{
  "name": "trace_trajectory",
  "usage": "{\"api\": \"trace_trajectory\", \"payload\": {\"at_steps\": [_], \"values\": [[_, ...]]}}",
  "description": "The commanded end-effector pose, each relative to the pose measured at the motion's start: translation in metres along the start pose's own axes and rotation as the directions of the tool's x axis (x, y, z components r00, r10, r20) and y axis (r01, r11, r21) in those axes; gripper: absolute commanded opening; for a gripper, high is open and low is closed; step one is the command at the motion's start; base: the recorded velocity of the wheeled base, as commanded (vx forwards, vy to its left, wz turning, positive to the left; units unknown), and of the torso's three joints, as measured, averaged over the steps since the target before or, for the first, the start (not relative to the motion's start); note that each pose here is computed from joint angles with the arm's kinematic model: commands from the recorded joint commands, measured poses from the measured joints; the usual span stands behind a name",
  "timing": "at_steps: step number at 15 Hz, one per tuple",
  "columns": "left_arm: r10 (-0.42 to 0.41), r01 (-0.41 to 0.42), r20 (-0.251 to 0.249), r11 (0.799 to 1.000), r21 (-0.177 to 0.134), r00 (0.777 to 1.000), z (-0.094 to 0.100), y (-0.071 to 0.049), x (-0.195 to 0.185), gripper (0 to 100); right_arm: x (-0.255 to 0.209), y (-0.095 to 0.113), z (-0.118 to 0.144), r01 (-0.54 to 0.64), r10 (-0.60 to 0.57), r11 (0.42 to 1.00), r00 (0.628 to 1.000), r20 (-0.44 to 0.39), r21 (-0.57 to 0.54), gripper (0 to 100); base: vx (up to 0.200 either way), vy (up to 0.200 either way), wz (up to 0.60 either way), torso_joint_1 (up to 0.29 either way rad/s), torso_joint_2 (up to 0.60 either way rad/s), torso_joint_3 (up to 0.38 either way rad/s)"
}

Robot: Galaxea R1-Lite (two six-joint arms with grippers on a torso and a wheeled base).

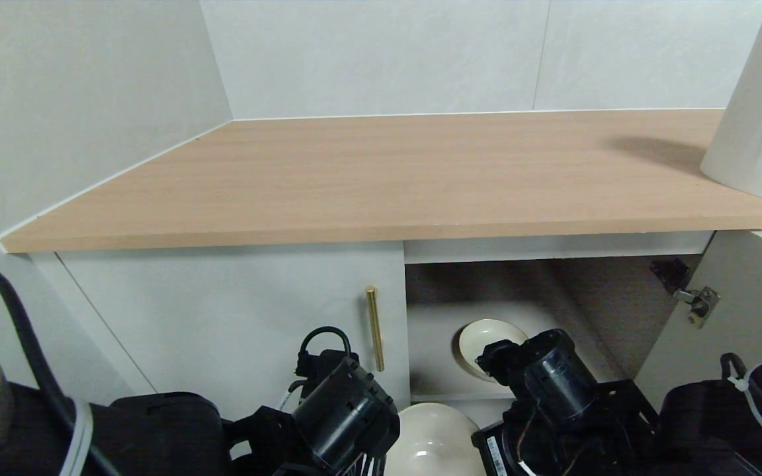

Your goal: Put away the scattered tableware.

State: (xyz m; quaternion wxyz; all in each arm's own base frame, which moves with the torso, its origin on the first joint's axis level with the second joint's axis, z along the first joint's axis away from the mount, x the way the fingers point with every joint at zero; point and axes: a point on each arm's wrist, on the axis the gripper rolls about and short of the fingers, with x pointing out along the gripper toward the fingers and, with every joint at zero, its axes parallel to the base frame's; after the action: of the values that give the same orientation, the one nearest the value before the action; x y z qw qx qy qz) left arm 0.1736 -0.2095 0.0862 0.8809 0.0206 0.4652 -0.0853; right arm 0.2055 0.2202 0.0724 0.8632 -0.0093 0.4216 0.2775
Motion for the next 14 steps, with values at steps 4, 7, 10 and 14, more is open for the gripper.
{"api": "trace_trajectory", "payload": {"at_steps": [4, 7, 10, 14], "values": [[-0.021, 0.021, 0.020, 1.000, -0.010, 1.000, 0.003, -0.001, -0.005, 100, 0.003, -0.003, -0.001, 0.010, -0.010, 1.000, 1.000, -0.005, 0.006, 0, 0.000, 0.000, 0.00, 0.000, 0.00, 0.000], [-0.043, 0.043, 0.056, 0.999, -0.008, 0.998, 0.009, 0.002, -0.017, 100, 0.000, -0.022, 0.005, 0.057, -0.057, 0.997, 0.998, 0.001, 0.050, 0, 0.000, 0.000, 0.00, 0.000, 0.00, 0.000], [-0.045, 0.046, 0.077, 0.999, -0.016, 0.996, 0.014, 0.010, -0.027, 100, -0.008, -0.041, 0.010, 0.122, -0.123, 0.987, 0.992, -0.004, 0.105, 0, 0.000, 0.000, 0.00, 0.000, 0.00, 0.000], [-0.052, 0.054, 0.091, 0.998, -0.016, 0.994, 0.017, 0.011, -0.033, 100, -0.007, -0.065, 0.015, 0.188, -0.200, 0.931, 0.980, 0.007, 0.312, 0, 0.000, 0.000, 0.00, 0.000, 0.00, 0.000]]}}
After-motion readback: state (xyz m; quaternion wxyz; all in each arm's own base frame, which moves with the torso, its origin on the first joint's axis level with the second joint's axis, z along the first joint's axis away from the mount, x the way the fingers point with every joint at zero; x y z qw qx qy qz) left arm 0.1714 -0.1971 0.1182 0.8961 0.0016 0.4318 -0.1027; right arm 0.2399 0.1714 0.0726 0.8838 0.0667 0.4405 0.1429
